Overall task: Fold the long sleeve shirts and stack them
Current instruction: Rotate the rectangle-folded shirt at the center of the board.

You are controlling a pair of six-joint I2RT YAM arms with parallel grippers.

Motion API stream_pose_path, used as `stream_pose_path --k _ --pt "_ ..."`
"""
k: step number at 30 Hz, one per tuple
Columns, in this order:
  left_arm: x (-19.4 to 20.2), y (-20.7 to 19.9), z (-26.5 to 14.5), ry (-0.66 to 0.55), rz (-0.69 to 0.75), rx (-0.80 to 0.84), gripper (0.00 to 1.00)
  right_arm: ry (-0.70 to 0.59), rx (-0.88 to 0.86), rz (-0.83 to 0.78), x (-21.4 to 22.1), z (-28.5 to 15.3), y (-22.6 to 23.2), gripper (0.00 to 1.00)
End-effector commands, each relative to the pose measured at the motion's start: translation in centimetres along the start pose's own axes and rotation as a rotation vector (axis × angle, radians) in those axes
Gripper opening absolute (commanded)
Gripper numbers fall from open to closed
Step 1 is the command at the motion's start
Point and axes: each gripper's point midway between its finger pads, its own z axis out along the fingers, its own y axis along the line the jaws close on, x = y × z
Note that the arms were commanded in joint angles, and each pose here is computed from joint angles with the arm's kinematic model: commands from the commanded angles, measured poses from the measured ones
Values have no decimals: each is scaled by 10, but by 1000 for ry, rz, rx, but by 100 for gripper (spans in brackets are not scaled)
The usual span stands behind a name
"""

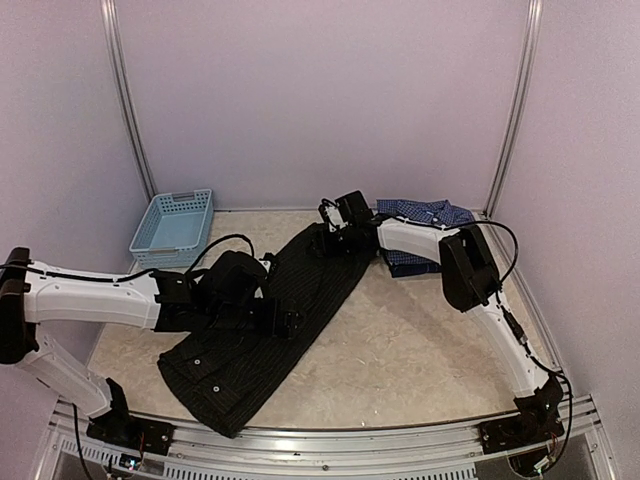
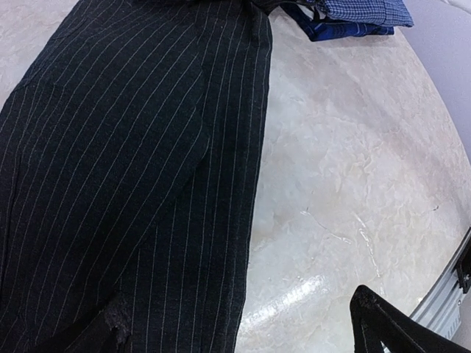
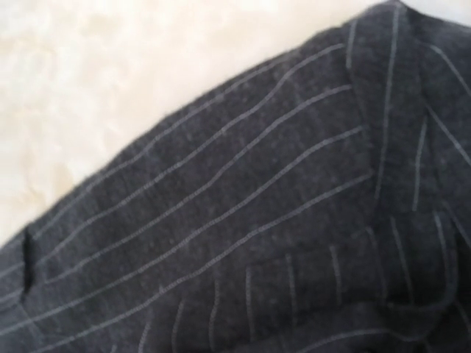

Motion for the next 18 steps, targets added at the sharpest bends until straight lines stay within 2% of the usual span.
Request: stream_pose_path --k 1,5,9,18 --pt "2 14 -1 -10 -36 -27 99 15 -122 92 7 22 0 68" --pt "15 26 2 34 -43 -48 99 -67 -248 161 -20 19 -3 68" --pt "39 37 8 117 -31 -47 99 -142 -304 184 -54 4 -20 68" --pt "87 41 20 270 -4 3 98 -226 -332 9 -113 -83 5 69"
